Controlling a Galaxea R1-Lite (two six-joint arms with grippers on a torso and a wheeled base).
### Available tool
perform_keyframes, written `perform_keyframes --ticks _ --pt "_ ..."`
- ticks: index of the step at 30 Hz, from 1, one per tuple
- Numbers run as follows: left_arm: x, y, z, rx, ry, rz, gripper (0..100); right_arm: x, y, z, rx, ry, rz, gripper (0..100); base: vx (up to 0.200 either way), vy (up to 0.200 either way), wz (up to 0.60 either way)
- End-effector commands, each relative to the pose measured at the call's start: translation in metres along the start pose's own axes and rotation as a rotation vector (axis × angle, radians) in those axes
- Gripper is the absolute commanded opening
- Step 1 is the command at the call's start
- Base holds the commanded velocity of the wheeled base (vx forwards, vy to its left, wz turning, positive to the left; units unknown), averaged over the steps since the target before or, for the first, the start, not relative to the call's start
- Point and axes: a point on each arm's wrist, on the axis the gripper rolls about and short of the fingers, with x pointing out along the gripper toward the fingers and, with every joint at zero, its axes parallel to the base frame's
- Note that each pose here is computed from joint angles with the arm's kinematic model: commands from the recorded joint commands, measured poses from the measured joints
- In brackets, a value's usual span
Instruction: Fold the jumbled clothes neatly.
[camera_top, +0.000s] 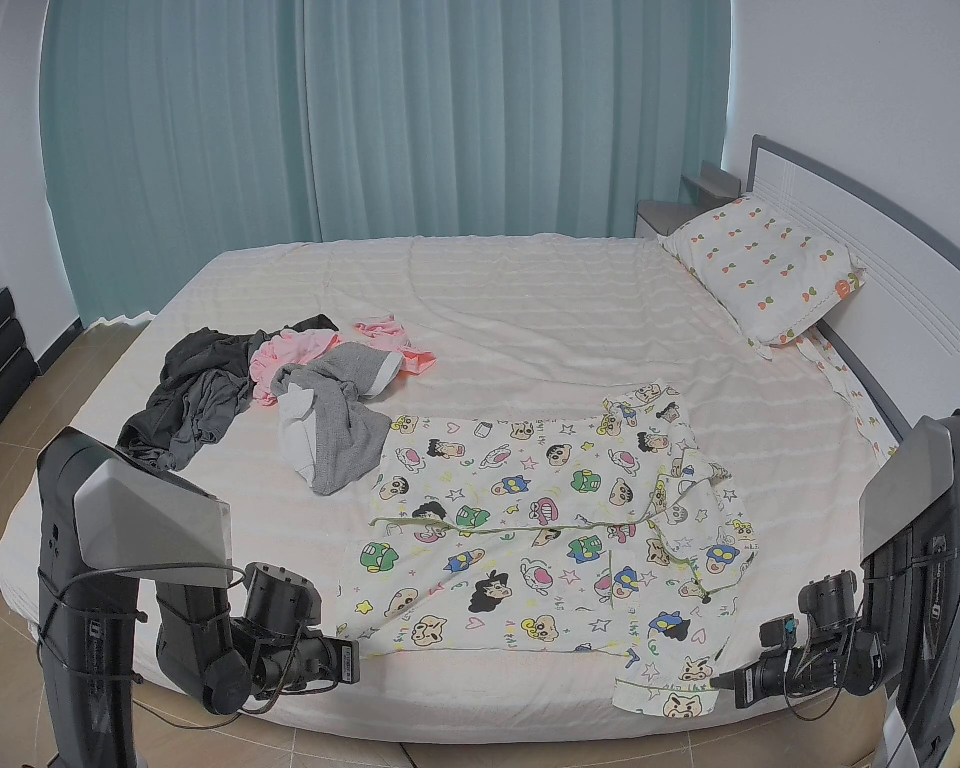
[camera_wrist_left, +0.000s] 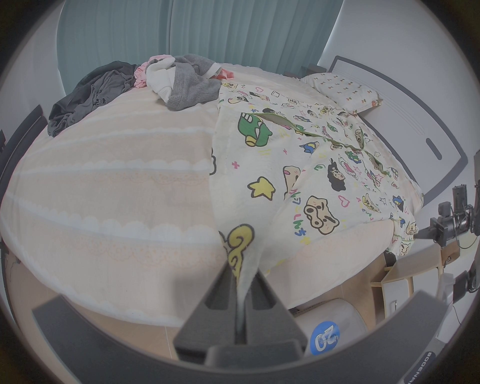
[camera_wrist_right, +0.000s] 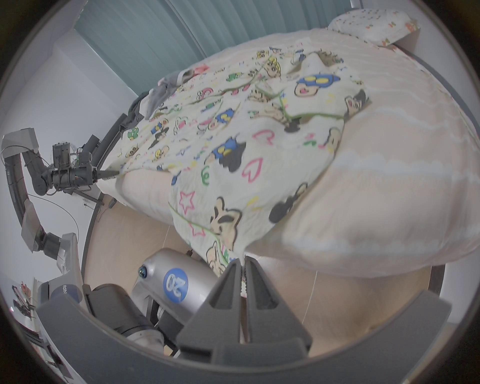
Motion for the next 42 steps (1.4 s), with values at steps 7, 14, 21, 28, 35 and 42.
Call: perform_keyframes --ticks 7,14,21,28,35,42 --pt "-0.001 0.000 0.001 -0.003 -0.011 -0.001 0 0.002 -0.001 -0.007 0.018 0.032 0.005 0 0.000 0.000 0.00" --pt "0.001 -0.002 0.011 -0.013 -0.106 0.003 0 -0.012 0.001 0.008 0.062 -0.064 0.038 0 0.000 0.000 0.00" --pt "0.000 -0.006 0.026 -0.079 -0.218 0.000 0 -0.029 0.006 0.024 0.096 -0.171 0.096 0 0.000 0.000 0.00" --pt "0.004 -0.010 0.045 -0.114 -0.308 0.024 0 -0.045 0.011 0.040 0.095 -0.295 0.135 0 0.000 0.000 0.00" --pt "0.004 -0.017 0.050 -0.106 -0.329 0.007 0 -0.041 0.008 0.040 0.141 -0.300 0.128 0 0.000 0.000 0.00" --pt "0.005 -0.018 0.048 -0.103 -0.323 0.007 0 -0.009 -0.005 0.011 0.202 -0.115 0.082 100 0.000 0.000 0.00"
